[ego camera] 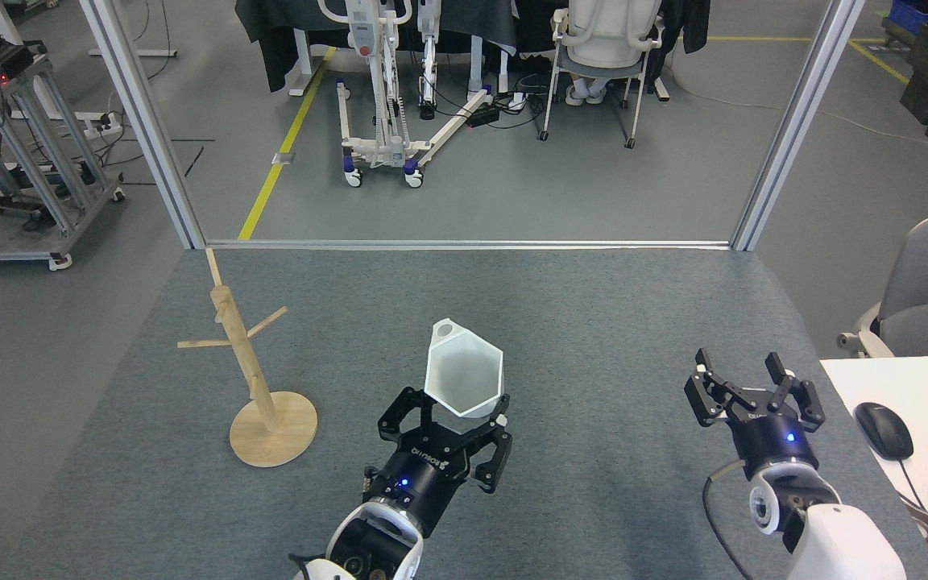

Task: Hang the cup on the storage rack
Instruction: 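Move the cup with the left gripper toward the wooden stand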

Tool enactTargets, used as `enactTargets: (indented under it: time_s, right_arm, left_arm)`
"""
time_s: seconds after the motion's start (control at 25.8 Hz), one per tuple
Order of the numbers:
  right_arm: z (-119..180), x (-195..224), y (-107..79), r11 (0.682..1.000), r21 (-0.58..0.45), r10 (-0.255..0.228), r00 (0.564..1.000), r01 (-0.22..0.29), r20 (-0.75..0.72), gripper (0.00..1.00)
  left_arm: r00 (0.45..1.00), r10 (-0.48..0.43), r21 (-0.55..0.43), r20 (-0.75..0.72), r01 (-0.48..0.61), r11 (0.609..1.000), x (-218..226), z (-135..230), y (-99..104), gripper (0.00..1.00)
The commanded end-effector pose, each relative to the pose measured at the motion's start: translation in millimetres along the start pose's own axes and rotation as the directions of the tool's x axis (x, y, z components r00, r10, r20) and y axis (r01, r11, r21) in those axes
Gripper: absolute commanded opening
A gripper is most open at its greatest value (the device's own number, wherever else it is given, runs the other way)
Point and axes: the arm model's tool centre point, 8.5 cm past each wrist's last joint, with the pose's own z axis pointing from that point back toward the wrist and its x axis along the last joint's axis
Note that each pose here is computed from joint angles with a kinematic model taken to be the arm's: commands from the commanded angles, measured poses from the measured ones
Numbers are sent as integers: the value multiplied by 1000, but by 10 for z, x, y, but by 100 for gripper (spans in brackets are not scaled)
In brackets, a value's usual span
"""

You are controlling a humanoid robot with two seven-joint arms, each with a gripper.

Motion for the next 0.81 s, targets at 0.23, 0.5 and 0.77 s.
enactTargets:
  time_s: [0.23,0.5,0.77]
  right_arm:
    - [163,-77,162,999,6,33,999,-32,-31,99]
    - [201,-61,177,999,8,39,999,-39,-23,99]
    - [197,-30,128,999,-11,36,999,-36,-12,99]
  left_arm:
    - [979,-197,11,-55,198,980,-612,557,-77,6]
    - [920,-352,-55,-173,347,936,-1050,961,-187,6]
    - [858,-414,-132,-305,392,910,-1434,1253,-236,7]
